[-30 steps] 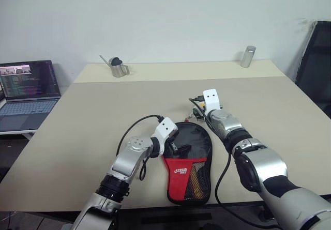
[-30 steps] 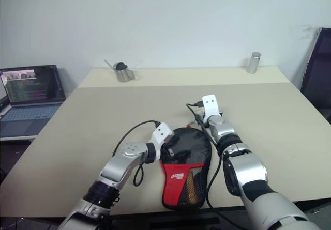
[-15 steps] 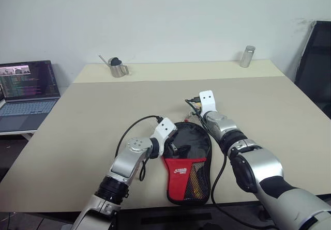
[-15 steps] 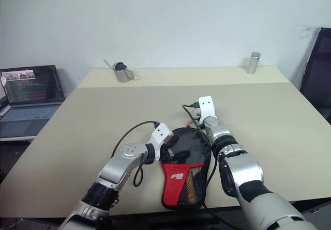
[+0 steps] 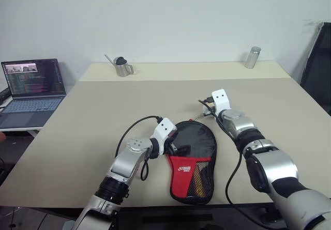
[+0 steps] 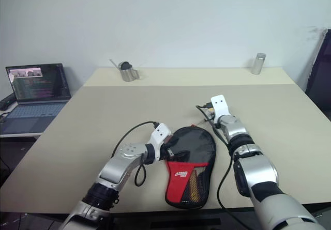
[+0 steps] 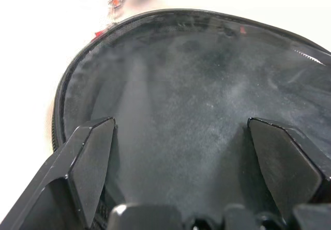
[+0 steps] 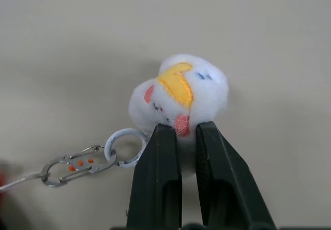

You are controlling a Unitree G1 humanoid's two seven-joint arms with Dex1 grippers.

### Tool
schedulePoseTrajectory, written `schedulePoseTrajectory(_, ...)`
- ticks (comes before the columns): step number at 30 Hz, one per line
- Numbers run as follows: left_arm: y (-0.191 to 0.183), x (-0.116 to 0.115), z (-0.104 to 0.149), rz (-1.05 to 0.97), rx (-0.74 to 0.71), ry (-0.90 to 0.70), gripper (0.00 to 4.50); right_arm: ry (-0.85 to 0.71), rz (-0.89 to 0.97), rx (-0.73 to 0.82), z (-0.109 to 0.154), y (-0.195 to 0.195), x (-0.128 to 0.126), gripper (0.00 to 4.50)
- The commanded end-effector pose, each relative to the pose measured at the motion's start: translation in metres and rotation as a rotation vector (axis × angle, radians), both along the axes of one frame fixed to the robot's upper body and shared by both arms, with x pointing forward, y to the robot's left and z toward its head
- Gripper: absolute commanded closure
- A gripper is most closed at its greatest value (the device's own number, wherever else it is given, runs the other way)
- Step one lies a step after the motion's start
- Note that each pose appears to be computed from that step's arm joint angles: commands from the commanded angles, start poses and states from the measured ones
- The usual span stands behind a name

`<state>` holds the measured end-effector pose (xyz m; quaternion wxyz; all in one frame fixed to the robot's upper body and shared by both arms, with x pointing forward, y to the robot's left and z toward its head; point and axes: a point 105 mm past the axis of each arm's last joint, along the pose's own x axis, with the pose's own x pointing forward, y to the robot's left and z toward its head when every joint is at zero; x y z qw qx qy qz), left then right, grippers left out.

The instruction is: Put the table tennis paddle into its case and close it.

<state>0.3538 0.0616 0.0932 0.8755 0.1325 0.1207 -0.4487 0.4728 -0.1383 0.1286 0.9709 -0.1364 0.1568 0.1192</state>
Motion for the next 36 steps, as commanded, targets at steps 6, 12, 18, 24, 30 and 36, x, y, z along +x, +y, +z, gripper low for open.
schedulePoseTrajectory(6,-0.003,0.004,0.004,-0.02,0.003,-0.02,0.0,-0.033,0.217,-0.117,0.037,-0.024,-0.019,4.46)
schedulePoseTrajectory(12,-0.006,0.005,0.004,-0.03,0.004,-0.023,0.0,-0.015,0.418,-0.218,0.039,-0.019,-0.046,4.46)
schedulePoseTrajectory(18,-0.006,0.006,0.004,-0.034,0.007,-0.024,0.0,0.041,0.629,-0.299,0.031,-0.015,-0.078,4.46)
schedulePoseTrajectory(24,-0.007,0.006,0.004,-0.038,0.009,-0.025,0.0,0.107,0.804,-0.366,0.021,-0.017,-0.108,4.46)
schedulePoseTrajectory(30,-0.007,0.005,0.002,-0.043,0.016,-0.025,0.0,0.146,0.91,-0.401,0.014,-0.023,-0.126,4.46)
schedulePoseTrajectory(36,-0.006,0.006,0.003,-0.045,0.021,-0.026,0.0,0.202,1.014,-0.435,0.006,-0.03,-0.146,4.46)
